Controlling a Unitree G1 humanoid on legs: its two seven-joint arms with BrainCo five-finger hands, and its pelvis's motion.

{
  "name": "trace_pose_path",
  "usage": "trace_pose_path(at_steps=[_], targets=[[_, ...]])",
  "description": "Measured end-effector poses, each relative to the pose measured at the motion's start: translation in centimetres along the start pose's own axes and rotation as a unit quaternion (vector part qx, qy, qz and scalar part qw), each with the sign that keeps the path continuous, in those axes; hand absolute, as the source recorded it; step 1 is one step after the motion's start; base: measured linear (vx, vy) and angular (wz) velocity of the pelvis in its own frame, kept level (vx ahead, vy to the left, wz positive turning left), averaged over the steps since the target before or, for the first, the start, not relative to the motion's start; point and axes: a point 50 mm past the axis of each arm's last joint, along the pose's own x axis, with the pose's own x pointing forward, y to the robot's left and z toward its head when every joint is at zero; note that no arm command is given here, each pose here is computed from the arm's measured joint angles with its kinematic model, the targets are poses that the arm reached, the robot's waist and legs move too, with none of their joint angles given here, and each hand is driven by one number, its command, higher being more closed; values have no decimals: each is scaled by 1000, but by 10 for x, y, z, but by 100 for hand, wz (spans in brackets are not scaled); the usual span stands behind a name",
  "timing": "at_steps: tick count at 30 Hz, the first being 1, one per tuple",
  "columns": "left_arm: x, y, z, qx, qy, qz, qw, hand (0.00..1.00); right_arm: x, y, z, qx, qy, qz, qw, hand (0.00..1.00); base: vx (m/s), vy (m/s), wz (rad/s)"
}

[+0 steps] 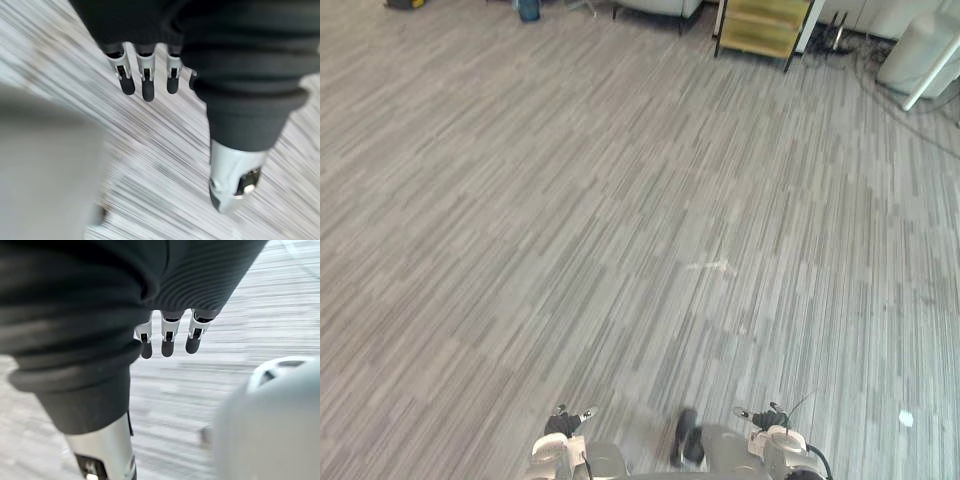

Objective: Pick up cushions and gather them together orderly.

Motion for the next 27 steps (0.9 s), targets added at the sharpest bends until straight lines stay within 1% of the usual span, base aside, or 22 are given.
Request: trace_pose_path(at_steps=[3,6,8,10,13,16,17,21,22,24,27], targets=[[0,1,11,1,-29,-2,1000,0,0,8,5,6,-3,8,1000,0,633,13,-31],[-1,-3,10,-5,-30,-7,1000,0,2,1,8,7,-4,-1,1000,0,635,182,-58],[0,6,12,1,-35,3,999,0,0,8,1,6,10,7,1000,0,692,191,-8],[1,9,13,-6,-37,8,999,0,0,9,1,8,9,8,1000,0,738,187,2],[1,8,11,16,-28,1,999,0,-2,11,-2,-2,5,11,1000,0,617,159,-8],[1,-1,8,33,-15,-16,999,0,-7,4,-23,-10,26,7,1000,0,604,66,6],[3,-2,12,34,-19,-16,999,0,-6,5,-15,-7,10,9,1000,0,503,-28,8],[3,1,9,39,-14,-12,999,0,-3,6,-5,-8,-2,10,1000,0,458,-131,17],[3,2,6,42,-8,-11,999,0,-3,3,-6,-11,2,8,1000,0,473,-217,48],[0,3,-4,42,7,-8,999,0,0,-12,-13,-20,16,-8,1000,0,560,-264,46],[-3,6,-19,27,30,1,999,0,2,-16,-8,-25,16,-12,999,0,691,-333,19]])
